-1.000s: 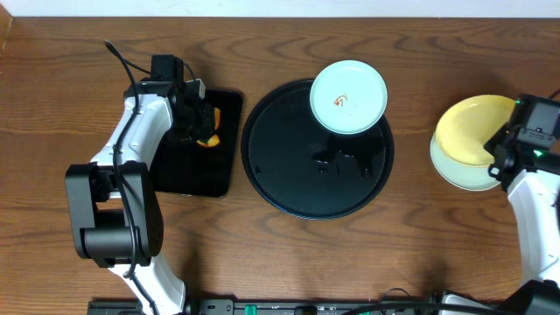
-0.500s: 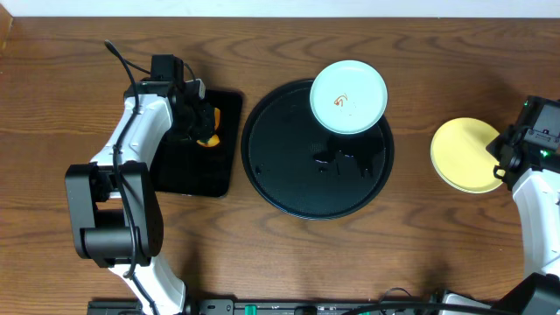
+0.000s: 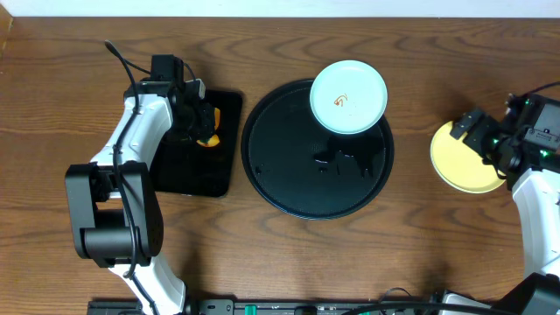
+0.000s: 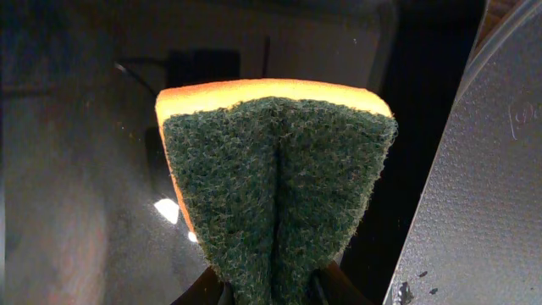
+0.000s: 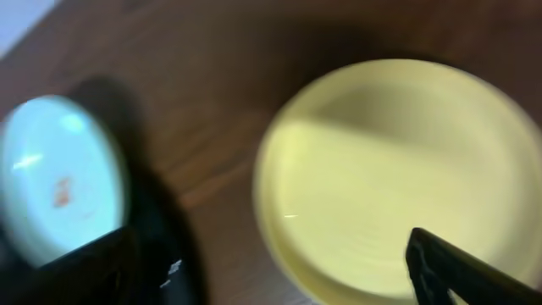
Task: Clean dirty plates on tray and stack at the side
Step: 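Grip the remaining blue plate with the right gripper and pull it to tray center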
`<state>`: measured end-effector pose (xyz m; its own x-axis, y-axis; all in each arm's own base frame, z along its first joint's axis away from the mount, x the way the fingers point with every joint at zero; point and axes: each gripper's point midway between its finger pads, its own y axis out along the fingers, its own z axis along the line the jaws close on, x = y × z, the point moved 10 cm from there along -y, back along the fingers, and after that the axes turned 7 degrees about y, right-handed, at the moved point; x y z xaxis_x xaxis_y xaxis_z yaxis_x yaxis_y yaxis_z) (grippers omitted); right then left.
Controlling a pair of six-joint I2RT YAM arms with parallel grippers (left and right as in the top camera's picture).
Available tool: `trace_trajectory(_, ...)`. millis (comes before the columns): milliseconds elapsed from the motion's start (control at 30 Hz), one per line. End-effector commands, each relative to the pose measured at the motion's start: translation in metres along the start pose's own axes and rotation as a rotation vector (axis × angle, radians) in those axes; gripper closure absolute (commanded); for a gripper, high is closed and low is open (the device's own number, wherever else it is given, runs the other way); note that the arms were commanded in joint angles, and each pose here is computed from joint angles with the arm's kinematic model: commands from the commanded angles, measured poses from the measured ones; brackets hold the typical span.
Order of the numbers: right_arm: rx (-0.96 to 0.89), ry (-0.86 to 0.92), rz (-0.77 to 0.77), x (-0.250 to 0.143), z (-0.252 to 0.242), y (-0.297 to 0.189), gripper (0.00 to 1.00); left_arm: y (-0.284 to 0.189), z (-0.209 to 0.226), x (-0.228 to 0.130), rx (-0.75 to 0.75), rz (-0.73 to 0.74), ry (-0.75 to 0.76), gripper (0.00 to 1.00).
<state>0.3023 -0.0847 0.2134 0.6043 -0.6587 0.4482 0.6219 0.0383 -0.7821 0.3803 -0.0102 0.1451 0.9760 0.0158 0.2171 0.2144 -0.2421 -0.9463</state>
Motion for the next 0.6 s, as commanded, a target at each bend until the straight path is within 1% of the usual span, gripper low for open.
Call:
trace_trajectory(0, 0.139, -0.132, 0.081, -0.009, 0.024, 0.001, 0.09, 0.004, 0.003, -0.004, 0.010, 0.019, 0.002, 0.78)
trace_trajectory(133, 0.061, -0.299, 0.078, -0.013, 0.058, -0.009, 0.10, 0.004, 0.003, -0.004, 0.010, 0.019, 0.002, 0.78)
trace_trajectory(300, 0.070, -0.427, 0.109, -0.015, 0.105, -0.009, 0.09, 0.004, 0.003, -0.004, 0.010, 0.018, 0.002, 0.78)
trace_trajectory(400, 0.080, -0.440, 0.158, -0.023, 0.123, 0.006, 0.11, 0.004, 0.003, -0.004, 0.010, 0.018, 0.002, 0.78)
trace_trajectory(567, 0.058, -0.380, 0.246, -0.048, 0.137, 0.040, 0.16, 0.004, 0.003, -0.004, 0.010, 0.019, 0.002, 0.78)
